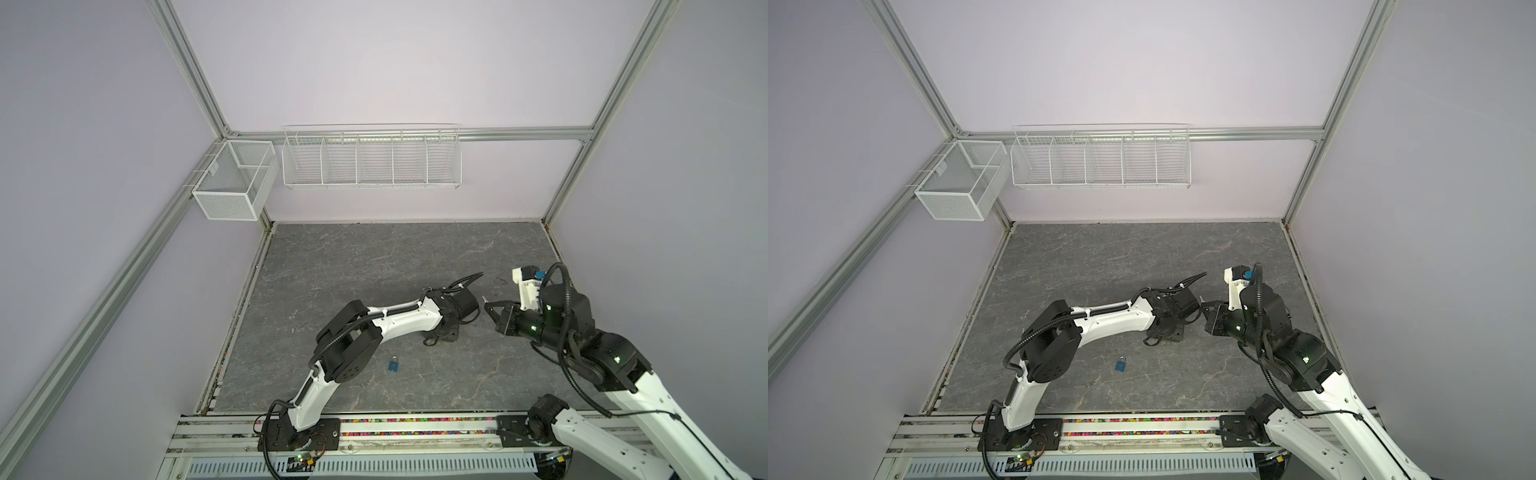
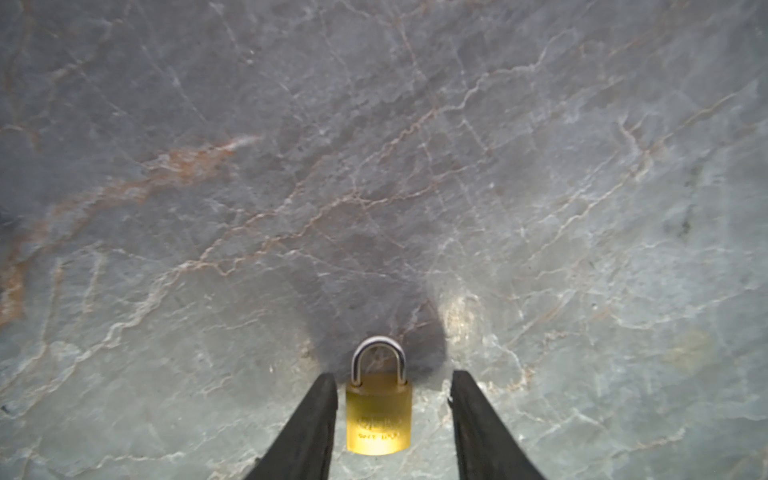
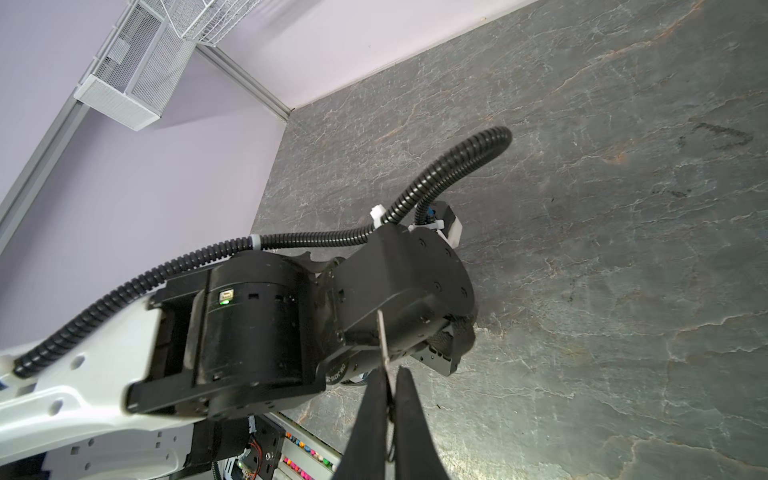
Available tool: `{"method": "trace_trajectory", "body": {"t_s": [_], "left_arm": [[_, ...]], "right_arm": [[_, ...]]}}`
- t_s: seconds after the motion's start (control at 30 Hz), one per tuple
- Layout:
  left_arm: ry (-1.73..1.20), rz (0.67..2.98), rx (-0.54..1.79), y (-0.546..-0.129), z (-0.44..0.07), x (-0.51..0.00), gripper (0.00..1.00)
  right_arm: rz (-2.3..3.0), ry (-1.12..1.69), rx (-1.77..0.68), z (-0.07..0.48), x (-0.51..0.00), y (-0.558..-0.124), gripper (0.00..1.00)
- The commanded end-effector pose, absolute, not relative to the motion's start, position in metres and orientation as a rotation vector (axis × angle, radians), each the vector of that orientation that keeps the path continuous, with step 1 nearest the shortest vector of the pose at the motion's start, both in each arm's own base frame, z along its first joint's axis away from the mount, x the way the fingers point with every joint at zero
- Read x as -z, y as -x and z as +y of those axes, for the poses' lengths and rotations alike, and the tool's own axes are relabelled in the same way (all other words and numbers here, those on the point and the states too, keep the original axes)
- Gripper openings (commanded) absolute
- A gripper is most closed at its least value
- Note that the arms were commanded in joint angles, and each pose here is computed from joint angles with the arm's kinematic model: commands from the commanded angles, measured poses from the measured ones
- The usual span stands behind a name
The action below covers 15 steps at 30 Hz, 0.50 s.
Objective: Unlock with the key
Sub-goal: 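Grasp the yellow padlock body with the left gripper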
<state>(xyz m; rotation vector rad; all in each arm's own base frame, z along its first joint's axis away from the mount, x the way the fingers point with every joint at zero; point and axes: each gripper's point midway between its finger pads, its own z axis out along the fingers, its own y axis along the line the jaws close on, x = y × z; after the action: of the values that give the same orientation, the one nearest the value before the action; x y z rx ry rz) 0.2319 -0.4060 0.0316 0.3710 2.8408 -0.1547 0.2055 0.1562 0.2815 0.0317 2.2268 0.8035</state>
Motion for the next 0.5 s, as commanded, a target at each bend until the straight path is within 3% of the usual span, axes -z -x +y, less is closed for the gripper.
{"method": "trace_trajectory", "body": {"t_s": [0.0,0.47], "left_arm": [[-0.39,2.858,0.012,-0.2282,-0.39,-0.0244,0.44],[-0.384,2.849,-0.02,-0.2298,-0.3922,-0.0153,0.36]], "right_arm": [[2.192,-0.011,-0.836,0.1608,-0.2924,-0.2071,0.07],[2.192,-0.01,-0.832,0.1615,-0.2923,-0.2088,0.07]]}}
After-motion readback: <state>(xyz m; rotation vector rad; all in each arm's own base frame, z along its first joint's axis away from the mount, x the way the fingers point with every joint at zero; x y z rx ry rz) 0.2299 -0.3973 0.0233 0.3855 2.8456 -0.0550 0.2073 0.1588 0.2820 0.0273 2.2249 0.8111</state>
